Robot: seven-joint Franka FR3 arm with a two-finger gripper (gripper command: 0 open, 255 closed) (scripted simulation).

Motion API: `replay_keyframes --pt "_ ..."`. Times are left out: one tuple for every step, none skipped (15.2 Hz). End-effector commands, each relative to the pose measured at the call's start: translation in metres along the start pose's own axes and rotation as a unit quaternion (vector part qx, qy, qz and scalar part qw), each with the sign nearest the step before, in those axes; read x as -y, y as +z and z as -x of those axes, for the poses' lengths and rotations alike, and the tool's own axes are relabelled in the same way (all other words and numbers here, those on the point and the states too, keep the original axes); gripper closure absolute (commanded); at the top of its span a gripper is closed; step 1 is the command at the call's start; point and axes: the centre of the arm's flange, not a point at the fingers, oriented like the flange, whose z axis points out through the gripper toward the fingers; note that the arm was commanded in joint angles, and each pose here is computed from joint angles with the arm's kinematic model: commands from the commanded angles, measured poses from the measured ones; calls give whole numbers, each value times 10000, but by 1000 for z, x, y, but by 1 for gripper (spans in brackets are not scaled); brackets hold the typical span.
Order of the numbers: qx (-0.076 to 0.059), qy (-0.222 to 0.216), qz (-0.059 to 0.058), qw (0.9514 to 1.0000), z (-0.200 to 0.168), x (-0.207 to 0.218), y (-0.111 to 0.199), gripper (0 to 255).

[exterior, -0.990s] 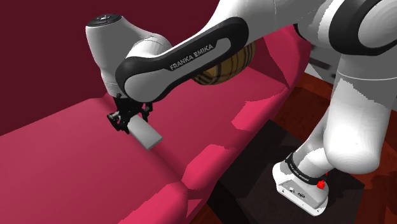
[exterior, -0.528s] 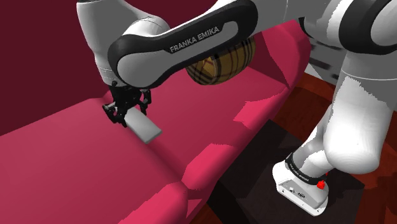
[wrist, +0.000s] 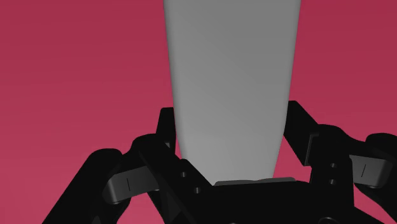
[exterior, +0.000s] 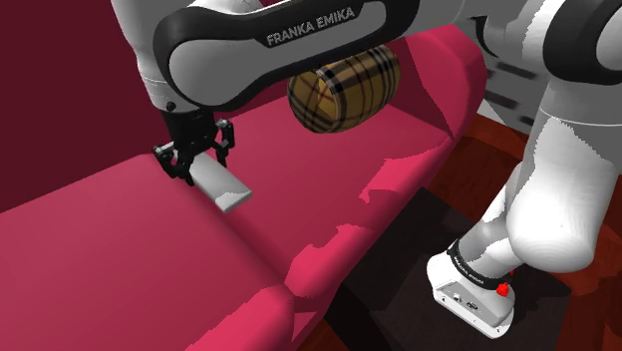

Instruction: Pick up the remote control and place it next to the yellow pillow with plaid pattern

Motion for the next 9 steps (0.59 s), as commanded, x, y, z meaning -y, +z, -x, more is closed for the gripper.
replay_keyframes --pt "2 0 1 10000 1 0 -11 255" --pt "2 0 1 10000 1 0 -17 255" --pt "2 0 1 10000 1 0 -22 255" --pt "2 0 1 10000 1 0 -27 255" --pt "2 0 1 10000 1 0 -33 255" --pt "2 0 1 10000 1 -1 -38 255" --pt "2 0 1 10000 1 -1 -43 255" --pt "2 0 1 10000 1 -1 -48 255" --pt "2 0 1 10000 1 -1 -54 255"
